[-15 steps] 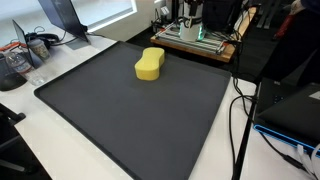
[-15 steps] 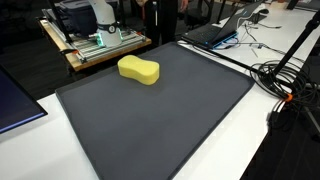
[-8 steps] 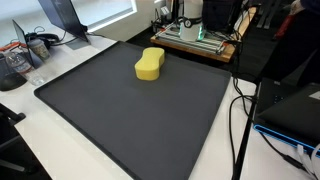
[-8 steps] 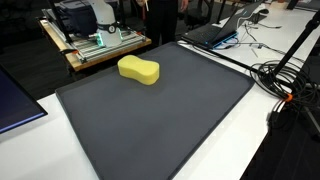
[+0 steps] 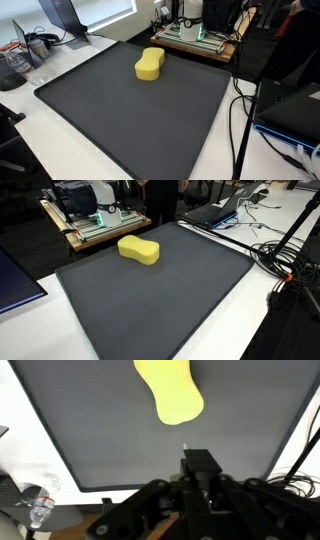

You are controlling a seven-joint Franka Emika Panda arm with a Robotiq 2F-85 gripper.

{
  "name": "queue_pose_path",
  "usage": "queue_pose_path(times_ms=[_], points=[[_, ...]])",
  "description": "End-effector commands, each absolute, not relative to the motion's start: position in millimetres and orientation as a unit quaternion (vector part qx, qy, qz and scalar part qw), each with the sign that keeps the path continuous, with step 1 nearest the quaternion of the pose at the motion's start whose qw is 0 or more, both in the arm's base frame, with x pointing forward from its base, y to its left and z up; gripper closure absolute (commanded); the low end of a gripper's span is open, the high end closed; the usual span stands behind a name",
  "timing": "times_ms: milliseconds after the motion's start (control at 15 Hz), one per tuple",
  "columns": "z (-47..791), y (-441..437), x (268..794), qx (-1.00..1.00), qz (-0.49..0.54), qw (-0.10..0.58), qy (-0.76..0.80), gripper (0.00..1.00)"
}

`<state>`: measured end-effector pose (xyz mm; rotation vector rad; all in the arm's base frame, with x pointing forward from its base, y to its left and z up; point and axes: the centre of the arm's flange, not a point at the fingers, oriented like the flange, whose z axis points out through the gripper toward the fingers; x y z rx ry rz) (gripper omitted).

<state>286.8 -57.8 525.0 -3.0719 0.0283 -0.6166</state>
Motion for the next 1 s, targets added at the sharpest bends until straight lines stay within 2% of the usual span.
queue_pose_path(times_ms=[0,400,933], points=[[526,-86,306,-0.977,-0.192,-0.014,0.097,0.97],[510,-132,338,-0.972,-0.153,-0.027,0.178,0.97],[455,-132,396,-0.984,-0.072,-0.031,0.160,0.97]])
